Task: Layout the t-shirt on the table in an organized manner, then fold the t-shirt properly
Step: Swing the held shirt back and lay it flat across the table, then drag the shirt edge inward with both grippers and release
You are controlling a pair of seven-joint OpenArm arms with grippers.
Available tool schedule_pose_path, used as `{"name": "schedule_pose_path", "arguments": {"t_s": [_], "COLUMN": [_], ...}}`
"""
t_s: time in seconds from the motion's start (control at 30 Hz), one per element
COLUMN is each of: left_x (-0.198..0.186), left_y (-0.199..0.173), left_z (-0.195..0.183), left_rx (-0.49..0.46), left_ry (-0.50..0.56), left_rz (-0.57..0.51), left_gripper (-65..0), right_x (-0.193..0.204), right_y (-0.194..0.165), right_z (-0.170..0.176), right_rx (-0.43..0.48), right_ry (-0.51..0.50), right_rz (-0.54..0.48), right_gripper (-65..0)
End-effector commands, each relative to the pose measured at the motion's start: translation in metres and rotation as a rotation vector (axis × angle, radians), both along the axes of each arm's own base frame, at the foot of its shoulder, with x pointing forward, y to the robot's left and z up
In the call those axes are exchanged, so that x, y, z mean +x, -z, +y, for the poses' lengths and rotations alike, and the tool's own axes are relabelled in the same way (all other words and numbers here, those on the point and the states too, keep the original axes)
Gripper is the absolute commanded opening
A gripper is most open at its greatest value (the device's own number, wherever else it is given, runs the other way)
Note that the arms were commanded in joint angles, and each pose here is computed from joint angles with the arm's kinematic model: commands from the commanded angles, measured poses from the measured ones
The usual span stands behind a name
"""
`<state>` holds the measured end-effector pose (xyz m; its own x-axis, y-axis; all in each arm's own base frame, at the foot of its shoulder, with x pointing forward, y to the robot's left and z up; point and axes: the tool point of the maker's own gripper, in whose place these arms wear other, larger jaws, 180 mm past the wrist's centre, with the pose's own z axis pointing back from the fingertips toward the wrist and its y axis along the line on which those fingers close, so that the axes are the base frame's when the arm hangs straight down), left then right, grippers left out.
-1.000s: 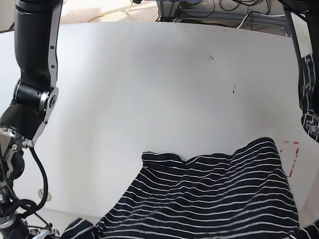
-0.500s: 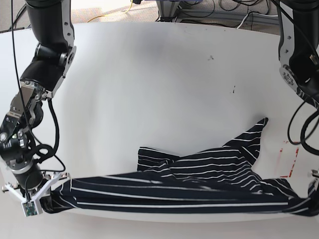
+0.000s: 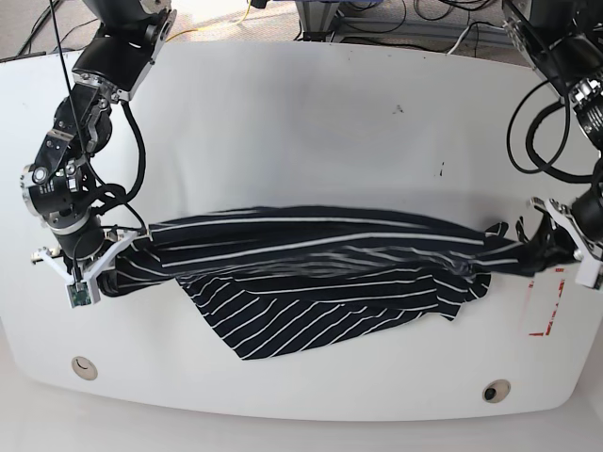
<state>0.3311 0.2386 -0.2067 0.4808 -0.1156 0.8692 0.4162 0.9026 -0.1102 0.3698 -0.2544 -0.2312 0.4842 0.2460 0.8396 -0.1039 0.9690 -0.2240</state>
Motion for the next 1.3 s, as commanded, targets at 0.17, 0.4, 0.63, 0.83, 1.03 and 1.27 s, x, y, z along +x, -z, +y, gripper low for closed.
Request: {"name": "schedule_pose_path", "arguments": {"t_s": [0.17, 0.4, 0.63, 0.83, 1.03, 1.27], "left_x": [-0.033, -0.059, -0.079, -0.089, -0.103, -0.116], "left_y": [0.046, 0.079, 0.102, 0.114, 0.123, 0.126], "left_z": [-0.028, -0.05, -0.076, -0.108, -0.143, -0.177], "left_rx": [-0.114, -0.157, -0.163, -0.163, -0.126, 0.006], "left_ry": [0.021, 0.051, 0.132, 0.242, 0.403, 0.666], "left_rz": [0.101, 0.208, 0.301, 0.352, 0.407, 0.423], "left_gripper": [-65.0, -65.0, -65.0, -65.0, -65.0, -60.1], "right_x": [-0.02, -0.045, -0.055, -0.063, -0.066, -0.069], "right_y": [0.01, 0.039, 0.044, 0.037, 0.044, 0.046], "right_z": [-0.019, -0.026, -0.041, -0.072, -0.089, -0.099], "right_rx": [-0.01, -0.01, -0.019, -0.066, -0.112, -0.165], "right_ry": [0.044, 0.065, 0.11, 0.18, 0.224, 0.262], "right_rz": [0.013, 0.098, 0.119, 0.14, 0.185, 0.215], "right_gripper": [-65.0, -65.0, -65.0, -65.0, -65.0, -62.8]}}
